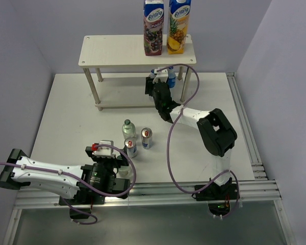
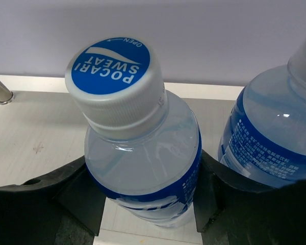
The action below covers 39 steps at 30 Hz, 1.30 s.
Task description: Place and organize the beverage onto the shelf
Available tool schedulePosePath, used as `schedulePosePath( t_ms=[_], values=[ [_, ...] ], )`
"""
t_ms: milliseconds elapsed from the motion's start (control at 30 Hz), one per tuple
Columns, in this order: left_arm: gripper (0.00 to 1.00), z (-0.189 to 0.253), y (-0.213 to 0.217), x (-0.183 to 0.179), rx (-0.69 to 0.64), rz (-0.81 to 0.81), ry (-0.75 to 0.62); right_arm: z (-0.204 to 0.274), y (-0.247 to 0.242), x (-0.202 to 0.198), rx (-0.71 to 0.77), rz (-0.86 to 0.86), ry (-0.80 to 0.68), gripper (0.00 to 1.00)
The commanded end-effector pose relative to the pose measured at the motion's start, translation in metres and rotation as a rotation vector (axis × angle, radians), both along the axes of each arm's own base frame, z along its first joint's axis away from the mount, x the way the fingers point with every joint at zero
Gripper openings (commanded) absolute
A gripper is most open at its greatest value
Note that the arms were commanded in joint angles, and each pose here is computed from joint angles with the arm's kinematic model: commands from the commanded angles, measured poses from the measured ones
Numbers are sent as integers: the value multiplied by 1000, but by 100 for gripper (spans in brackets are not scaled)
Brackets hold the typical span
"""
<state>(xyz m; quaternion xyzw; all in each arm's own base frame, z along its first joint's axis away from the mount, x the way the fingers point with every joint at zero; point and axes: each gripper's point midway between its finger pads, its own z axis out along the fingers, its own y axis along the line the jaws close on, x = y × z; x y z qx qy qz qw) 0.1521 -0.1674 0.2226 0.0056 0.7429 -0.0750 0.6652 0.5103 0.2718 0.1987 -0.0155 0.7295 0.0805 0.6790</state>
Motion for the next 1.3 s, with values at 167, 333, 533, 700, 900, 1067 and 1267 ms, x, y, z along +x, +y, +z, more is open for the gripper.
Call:
schedulePosePath(
  t_ms=[167, 333, 533, 700, 900, 1067, 1267],
  values=[
    [99, 17, -1, 3, -13, 5, -48, 65, -5, 15, 118, -32, -181, 100],
    [99, 17, 0, 3, -15, 5, -49, 71, -10, 3, 129, -24, -180, 100],
    [99, 19, 2, 3, -38, 5, -37, 90, -12, -43, 170, -9, -182, 100],
    [99, 21, -2, 1, 32, -24, -32, 112, -23, -114, 251, -19, -197, 100],
    [99, 56, -82, -28, 12, -416, 3, 106, -27, -205, 308, 35, -158, 100],
    [99, 85, -121, -41, -52, -664, 4, 102, -36, -253, 324, 90, -101, 100],
    [99, 48, -104, 38, -74, -359, 200, 91, -58, -293, 368, 124, -46, 100]
  ],
)
